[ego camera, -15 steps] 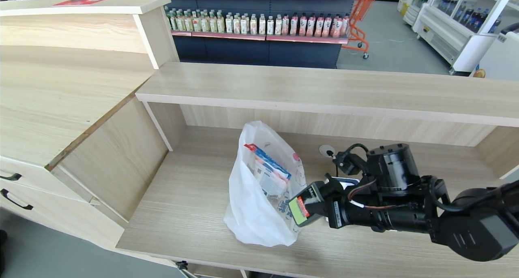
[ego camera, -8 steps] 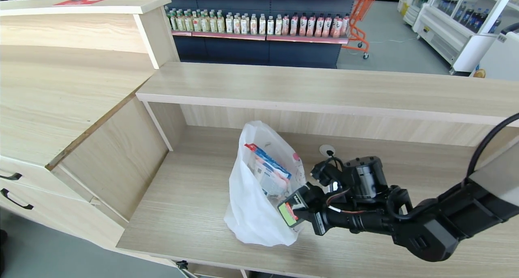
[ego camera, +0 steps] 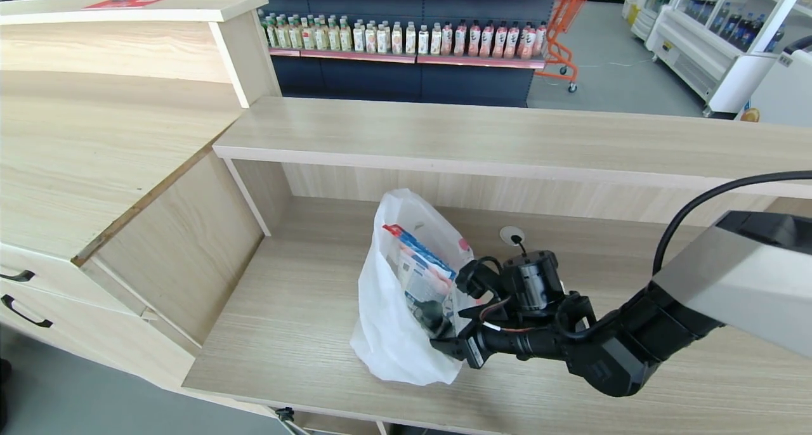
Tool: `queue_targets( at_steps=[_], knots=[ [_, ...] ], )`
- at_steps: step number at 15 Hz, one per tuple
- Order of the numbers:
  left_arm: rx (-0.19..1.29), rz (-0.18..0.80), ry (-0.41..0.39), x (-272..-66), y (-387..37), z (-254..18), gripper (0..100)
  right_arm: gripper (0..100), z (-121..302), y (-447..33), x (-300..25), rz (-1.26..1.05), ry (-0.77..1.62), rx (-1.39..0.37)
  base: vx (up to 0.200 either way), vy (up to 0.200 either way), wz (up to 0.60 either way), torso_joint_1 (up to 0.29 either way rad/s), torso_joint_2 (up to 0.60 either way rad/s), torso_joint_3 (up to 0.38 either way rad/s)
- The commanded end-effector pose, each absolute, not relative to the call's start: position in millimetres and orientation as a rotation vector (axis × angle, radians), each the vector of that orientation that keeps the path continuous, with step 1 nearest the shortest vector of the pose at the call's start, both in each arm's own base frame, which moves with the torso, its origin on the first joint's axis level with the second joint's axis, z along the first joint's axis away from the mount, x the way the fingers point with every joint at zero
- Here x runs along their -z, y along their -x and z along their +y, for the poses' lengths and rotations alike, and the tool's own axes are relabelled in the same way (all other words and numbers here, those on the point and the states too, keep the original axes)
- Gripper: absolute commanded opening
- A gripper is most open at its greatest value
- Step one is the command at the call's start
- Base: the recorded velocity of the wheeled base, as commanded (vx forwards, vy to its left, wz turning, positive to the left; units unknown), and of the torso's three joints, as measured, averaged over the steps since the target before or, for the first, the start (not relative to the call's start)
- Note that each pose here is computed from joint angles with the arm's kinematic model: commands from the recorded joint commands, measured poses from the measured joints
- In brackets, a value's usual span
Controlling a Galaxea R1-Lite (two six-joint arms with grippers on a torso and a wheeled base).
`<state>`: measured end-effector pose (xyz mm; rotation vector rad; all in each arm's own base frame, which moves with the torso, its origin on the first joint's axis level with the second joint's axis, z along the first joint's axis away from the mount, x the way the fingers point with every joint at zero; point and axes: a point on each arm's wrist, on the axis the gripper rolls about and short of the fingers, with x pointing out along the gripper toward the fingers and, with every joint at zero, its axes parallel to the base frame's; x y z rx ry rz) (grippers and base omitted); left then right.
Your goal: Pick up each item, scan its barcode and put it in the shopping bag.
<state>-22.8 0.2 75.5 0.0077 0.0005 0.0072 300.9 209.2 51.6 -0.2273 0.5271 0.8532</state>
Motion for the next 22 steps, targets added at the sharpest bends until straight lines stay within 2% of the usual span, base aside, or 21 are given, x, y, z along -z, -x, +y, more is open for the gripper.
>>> queue_targets(
  at_steps=[1, 5, 7, 11, 13, 14, 16, 18, 19, 21, 22],
  knots=[
    [-0.008, 0.0, -0.008, -75, 23, 0, 100, 100, 209, -298, -56, 0.538, 0.179, -0.875, 0.0, 0.0, 0.0, 0.0, 0.0, 0.0],
    [-0.008, 0.0, -0.008, -75, 23, 0, 100, 100, 199, -289, -81, 0.607, -0.1, -0.813, 0.0, 0.0, 0.0, 0.0, 0.0, 0.0],
    [-0.008, 0.0, -0.008, -75, 23, 0, 100, 100, 189, -284, -86, 0.625, -0.152, -0.784, 0.0, 0.0, 0.0, 0.0, 0.0, 0.0],
    [-0.008, 0.0, -0.008, -75, 23, 0, 100, 100, 133, -232, -122, 0.643, -0.336, -0.705, 0.0, 0.0, 0.0, 0.0, 0.0, 0.0],
    [-0.008, 0.0, -0.008, -75, 23, 0, 100, 100, 105, -213, -140, 0.572, -0.36, -0.67, 0.0, 0.0, 0.0, 0.0, 0.0, 0.0],
    [-0.008, 0.0, -0.008, -75, 23, 0, 100, 100, 85, -195, -159, 0.438, -0.31, -0.651, 0.0, 0.0, 0.0, 0.0, 0.0, 0.0],
    [-0.008, 0.0, -0.008, -75, 23, 0, 100, 100, 55, -174, -172, 0.3, -0.199, -0.576, 0.0, 0.0, 0.0, 0.0, 0.0, 0.0],
    [-0.009, 0.0, -0.008, -75, 23, 0, 100, 100, 30, -136, -172, 0.205, -0.102, -0.438, 0.0, 0.0, 0.0, 0.0, 0.0, 0.0],
    [-0.008, 0.0, -0.008, -75, 23, 0, 100, 100, 16, -97, -157, 0.166, -0.071, -0.315, 0.0, 0.0, 0.0, 0.0, 0.0, 0.0],
    [-0.008, 0.0, -0.008, -75, 23, 0, 100, 100, 6, -44, -123, 0.115, -0.042, -0.228, 0.0, 0.0, 0.0, 0.0, 0.0, 0.0],
    [-0.008, 0.0, -0.008, -75, 23, 0, 100, 100, 3, -26, -117, 0.078, -0.021, -0.134, 0.0, 0.0, 0.0, 0.0, 0.0, 0.0]
  ],
)
